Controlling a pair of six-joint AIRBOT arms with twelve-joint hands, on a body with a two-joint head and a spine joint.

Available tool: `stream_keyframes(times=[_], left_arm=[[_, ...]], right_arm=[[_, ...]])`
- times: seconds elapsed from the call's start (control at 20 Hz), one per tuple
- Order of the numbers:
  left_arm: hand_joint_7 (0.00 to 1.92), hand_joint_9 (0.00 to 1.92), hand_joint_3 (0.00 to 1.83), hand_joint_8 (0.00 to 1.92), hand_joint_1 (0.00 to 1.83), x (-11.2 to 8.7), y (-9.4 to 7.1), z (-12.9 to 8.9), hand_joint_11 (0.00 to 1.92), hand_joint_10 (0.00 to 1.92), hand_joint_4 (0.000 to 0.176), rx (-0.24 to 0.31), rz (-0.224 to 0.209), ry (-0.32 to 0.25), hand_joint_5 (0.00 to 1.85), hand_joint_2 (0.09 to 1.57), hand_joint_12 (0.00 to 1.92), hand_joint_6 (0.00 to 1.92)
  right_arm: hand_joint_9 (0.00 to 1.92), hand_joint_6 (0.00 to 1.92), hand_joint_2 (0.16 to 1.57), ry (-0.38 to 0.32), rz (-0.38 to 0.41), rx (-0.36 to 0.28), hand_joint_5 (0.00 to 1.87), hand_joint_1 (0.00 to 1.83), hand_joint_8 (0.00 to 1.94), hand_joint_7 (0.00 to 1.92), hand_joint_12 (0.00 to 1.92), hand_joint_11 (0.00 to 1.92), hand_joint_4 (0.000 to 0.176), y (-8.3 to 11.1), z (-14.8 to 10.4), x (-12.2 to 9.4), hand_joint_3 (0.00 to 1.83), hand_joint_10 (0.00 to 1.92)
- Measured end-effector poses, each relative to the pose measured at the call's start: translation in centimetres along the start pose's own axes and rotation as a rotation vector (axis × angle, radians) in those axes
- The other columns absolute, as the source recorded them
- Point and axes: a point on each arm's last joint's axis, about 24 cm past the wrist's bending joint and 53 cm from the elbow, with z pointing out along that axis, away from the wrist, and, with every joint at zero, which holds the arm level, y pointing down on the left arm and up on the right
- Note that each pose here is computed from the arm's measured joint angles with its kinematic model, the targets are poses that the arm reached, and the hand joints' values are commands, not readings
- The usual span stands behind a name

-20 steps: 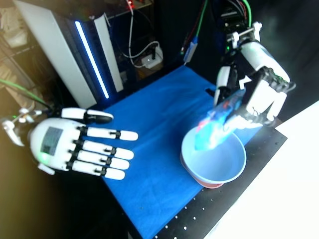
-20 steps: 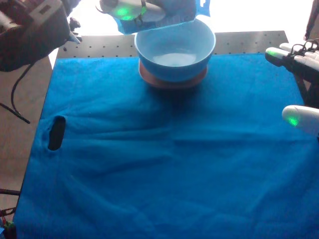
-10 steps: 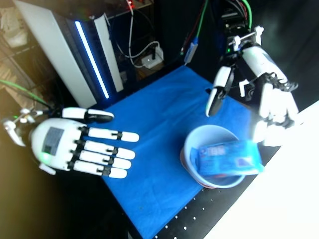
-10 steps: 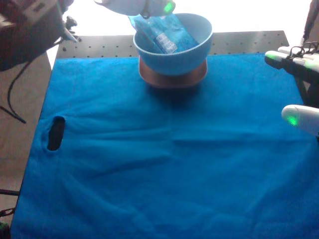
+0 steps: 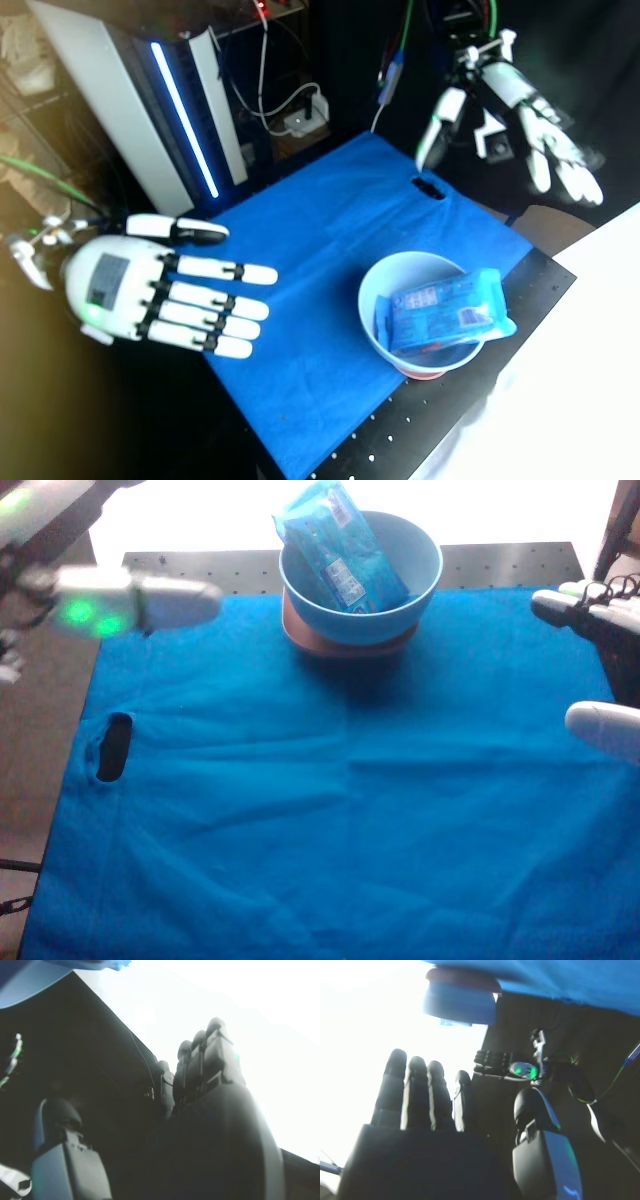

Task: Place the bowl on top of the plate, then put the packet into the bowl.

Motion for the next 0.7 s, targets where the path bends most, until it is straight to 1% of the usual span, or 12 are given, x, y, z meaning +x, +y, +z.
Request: stream_keyframes(times=[0.1,0.15,0.2,0.25,0.3,0.35,0.4,0.45,0.5,0.55,0.65,0.7], left_arm=[[0.06,0.0,0.0,0.0,0.71,0.2,0.7,-2.6,0.0,0.0,0.093,-0.023,-0.003,0.009,0.15,0.85,0.0,0.0],[0.05,0.0,0.0,0.0,0.73,0.6,1.4,-4.0,0.0,0.0,0.096,-0.053,-0.017,0.013,0.13,0.86,0.0,0.0],[0.04,0.0,0.0,0.0,0.73,1.0,2.0,-5.2,0.0,0.0,0.136,-0.08,-0.029,0.011,0.12,0.83,0.0,0.0],[0.03,0.0,0.0,0.0,0.69,1.5,2.4,-6.3,0.0,0.0,0.14,-0.098,-0.039,0.009,0.09,0.82,0.0,0.0],[0.04,0.0,0.0,0.0,0.72,2.3,3.0,-8.2,0.0,0.0,0.127,-0.132,-0.056,0.013,0.11,0.8,0.0,0.01],[0.03,0.0,0.0,0.0,0.79,3.7,4.0,-11.3,0.0,0.0,0.115,-0.187,-0.085,0.017,0.11,0.79,0.0,0.01],[0.03,0.0,0.0,0.0,0.79,3.8,4.3,-12.2,0.0,0.0,0.115,-0.206,-0.095,0.008,0.11,0.79,0.0,0.01],[0.01,0.0,0.0,0.0,0.8,4.0,4.8,-13.9,0.0,0.0,0.131,-0.246,-0.11,-0.013,0.1,0.79,0.0,0.0],[0.0,0.0,0.0,0.0,0.81,3.6,4.7,-14.9,0.0,0.0,0.121,-0.256,-0.117,-0.047,0.08,0.8,0.0,0.0],[0.0,0.0,0.0,0.0,0.79,3.3,4.6,-15.4,0.0,0.0,0.126,-0.256,-0.117,-0.065,0.07,0.79,0.0,0.0],[0.0,0.0,0.0,0.0,0.72,2.2,3.9,-17.0,0.0,0.0,0.098,-0.243,-0.163,-0.155,0.05,0.8,0.0,0.0],[0.01,0.0,0.0,0.0,0.68,2.4,3.9,-17.2,0.0,0.0,0.079,-0.245,-0.171,-0.165,0.05,0.81,0.0,0.0]], right_arm=[[0.0,0.0,1.27,-0.02,0.011,0.014,0.04,0.23,0.0,0.01,0.0,0.0,0.1,-0.3,-1.6,-0.2,0.0,0.0],[0.0,0.0,1.27,-0.038,0.021,0.038,0.03,0.2,0.0,0.0,0.0,0.0,0.102,-0.7,-2.7,-0.4,0.0,0.0],[0.0,0.01,1.26,-0.062,0.029,0.058,0.04,0.18,0.0,0.0,0.0,0.0,0.057,-1.0,-3.7,-0.8,0.0,0.0],[0.0,0.01,1.24,-0.081,0.031,0.065,0.06,0.19,0.0,0.01,0.0,0.0,0.116,-1.1,-4.4,-1.2,0.0,0.0],[0.0,0.0,1.26,-0.117,0.03,0.072,0.04,0.17,0.0,0.01,0.0,0.0,0.148,-1.1,-5.3,-2.1,0.0,0.0],[0.0,0.0,1.31,-0.165,0.025,0.089,0.05,0.19,0.0,0.01,0.0,0.0,0.097,-1.4,-6.6,-3.2,0.02,0.0],[0.0,0.0,1.31,-0.176,0.026,0.097,0.05,0.19,0.0,0.01,0.0,0.0,0.097,-1.5,-6.9,-3.4,0.02,0.0],[0.0,0.0,1.33,-0.196,0.031,0.109,0.06,0.21,0.0,0.02,0.0,0.0,0.1,-1.6,-7.1,-3.7,0.02,0.0],[0.0,0.0,1.34,-0.199,0.035,0.103,0.05,0.21,0.0,0.03,0.0,0.0,0.11,-1.4,-7.1,-3.6,0.02,0.0],[0.01,0.0,1.35,-0.199,0.037,0.099,0.05,0.18,0.0,0.03,0.0,0.0,0.106,-1.3,-7.2,-3.6,0.02,0.0],[0.01,0.0,1.33,-0.185,0.039,0.092,0.05,0.17,0.01,0.04,0.0,0.0,0.127,-1.0,-7.4,-3.1,0.0,0.0],[0.01,0.0,1.32,-0.192,0.042,0.097,0.06,0.17,0.01,0.05,0.0,0.0,0.153,-1.1,-7.4,-3.2,0.0,0.0]])
